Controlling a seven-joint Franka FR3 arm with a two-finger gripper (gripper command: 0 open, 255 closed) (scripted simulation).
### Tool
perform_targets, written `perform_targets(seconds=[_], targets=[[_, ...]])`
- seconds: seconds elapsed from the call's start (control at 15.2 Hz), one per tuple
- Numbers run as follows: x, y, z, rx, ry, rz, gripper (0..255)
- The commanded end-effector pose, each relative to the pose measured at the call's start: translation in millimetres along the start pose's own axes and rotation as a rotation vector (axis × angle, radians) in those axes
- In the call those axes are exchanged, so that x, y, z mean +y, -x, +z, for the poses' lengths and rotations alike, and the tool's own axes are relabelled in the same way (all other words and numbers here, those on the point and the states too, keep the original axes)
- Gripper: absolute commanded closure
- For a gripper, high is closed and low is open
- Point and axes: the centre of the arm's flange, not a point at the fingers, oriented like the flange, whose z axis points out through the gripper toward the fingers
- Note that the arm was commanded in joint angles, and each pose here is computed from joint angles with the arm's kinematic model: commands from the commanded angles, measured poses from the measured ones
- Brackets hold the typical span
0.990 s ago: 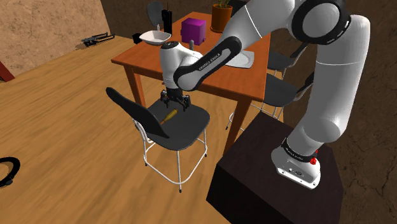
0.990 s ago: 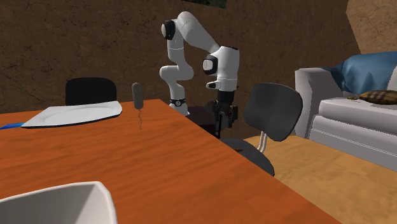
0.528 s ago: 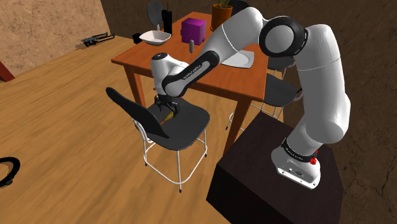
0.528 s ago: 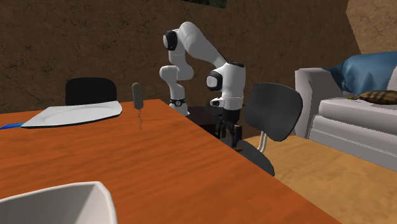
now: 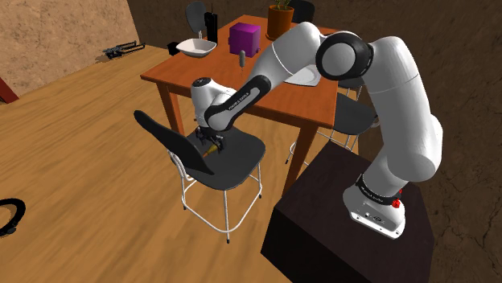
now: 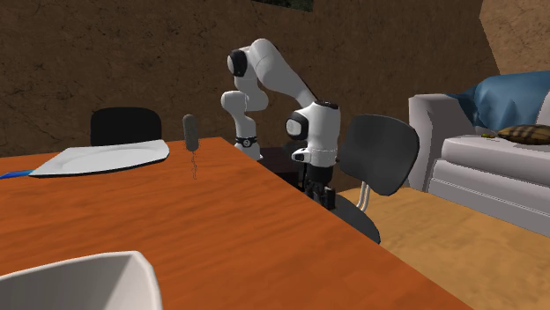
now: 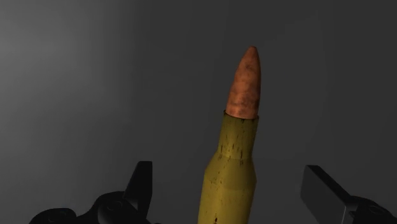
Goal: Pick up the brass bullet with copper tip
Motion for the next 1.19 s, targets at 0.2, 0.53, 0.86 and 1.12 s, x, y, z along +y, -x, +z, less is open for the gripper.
perform_targets(seconds=[0.2, 0.53, 0.86, 1.12], targets=[[0, 1, 3, 0.000, 0.000, 0.000, 255], [0, 1, 3, 0.000, 0.000, 0.000, 255], [0, 0, -13, 0.000, 0.000, 0.000, 255], [1, 0, -34, 0.000, 0.000, 0.000, 255]])
